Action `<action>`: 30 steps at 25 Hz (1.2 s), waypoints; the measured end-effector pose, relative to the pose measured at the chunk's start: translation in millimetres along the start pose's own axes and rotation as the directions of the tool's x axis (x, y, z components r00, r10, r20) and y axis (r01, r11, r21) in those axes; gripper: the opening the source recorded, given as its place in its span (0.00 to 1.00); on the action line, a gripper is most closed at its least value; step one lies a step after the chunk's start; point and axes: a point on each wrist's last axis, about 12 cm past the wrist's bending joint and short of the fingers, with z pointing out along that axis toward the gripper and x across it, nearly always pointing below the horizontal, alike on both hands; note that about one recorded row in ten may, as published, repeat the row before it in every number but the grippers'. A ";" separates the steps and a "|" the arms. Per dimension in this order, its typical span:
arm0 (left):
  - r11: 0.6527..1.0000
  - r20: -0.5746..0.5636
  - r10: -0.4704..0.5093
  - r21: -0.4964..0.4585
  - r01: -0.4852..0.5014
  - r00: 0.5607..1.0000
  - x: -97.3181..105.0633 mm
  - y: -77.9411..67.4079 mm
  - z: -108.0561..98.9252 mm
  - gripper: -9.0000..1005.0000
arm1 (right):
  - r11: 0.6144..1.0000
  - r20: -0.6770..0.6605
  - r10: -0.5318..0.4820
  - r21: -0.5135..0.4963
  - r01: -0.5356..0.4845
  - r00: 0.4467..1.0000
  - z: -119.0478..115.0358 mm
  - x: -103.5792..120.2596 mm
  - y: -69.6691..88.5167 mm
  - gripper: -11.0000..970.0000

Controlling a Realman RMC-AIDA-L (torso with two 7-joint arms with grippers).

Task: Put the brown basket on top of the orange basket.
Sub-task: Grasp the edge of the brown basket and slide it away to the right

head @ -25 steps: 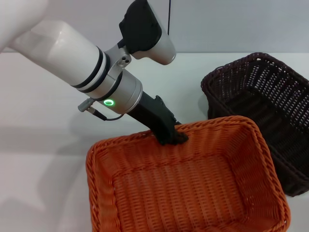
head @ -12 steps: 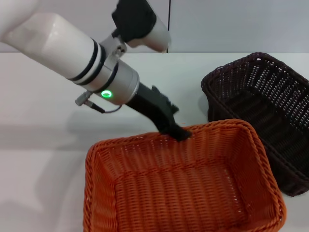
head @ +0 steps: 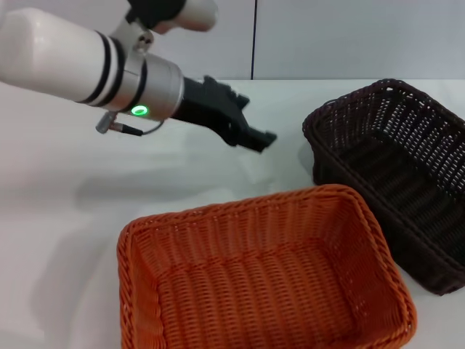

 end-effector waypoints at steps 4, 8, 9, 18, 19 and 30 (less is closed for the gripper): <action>0.998 0.068 -0.025 -0.055 0.029 0.997 2.8 4.6 -5.9 0.81 | 0.982 -0.086 -0.116 -0.160 0.101 0.989 8.8 -34.5 -1.8 0.60; 0.993 0.133 -0.045 -0.103 0.059 0.990 8.0 12.0 -13.5 0.81 | 0.945 -0.109 -0.165 -0.303 0.125 0.980 -5.6 -66.1 1.8 0.60; 0.993 0.133 -0.045 -0.103 0.059 0.990 8.0 12.0 -13.5 0.81 | 0.945 -0.109 -0.165 -0.303 0.125 0.980 -5.6 -66.1 1.8 0.60; 0.972 0.237 -0.034 -0.218 0.087 0.971 3.1 26.8 -19.4 0.81 | 0.961 -0.138 0.042 -0.265 -0.078 0.990 -82.9 -68.0 -1.8 0.60; 0.972 0.237 -0.034 -0.218 0.087 0.971 3.1 26.8 -19.4 0.81 | 0.961 -0.138 0.042 -0.265 -0.078 0.990 -82.9 -68.0 -1.8 0.60; 0.955 0.288 0.015 -0.289 0.072 0.958 -11.4 34.2 -18.6 0.81 | 0.930 -0.176 0.302 -0.163 -0.330 0.937 -155.5 -38.4 -2.9 0.60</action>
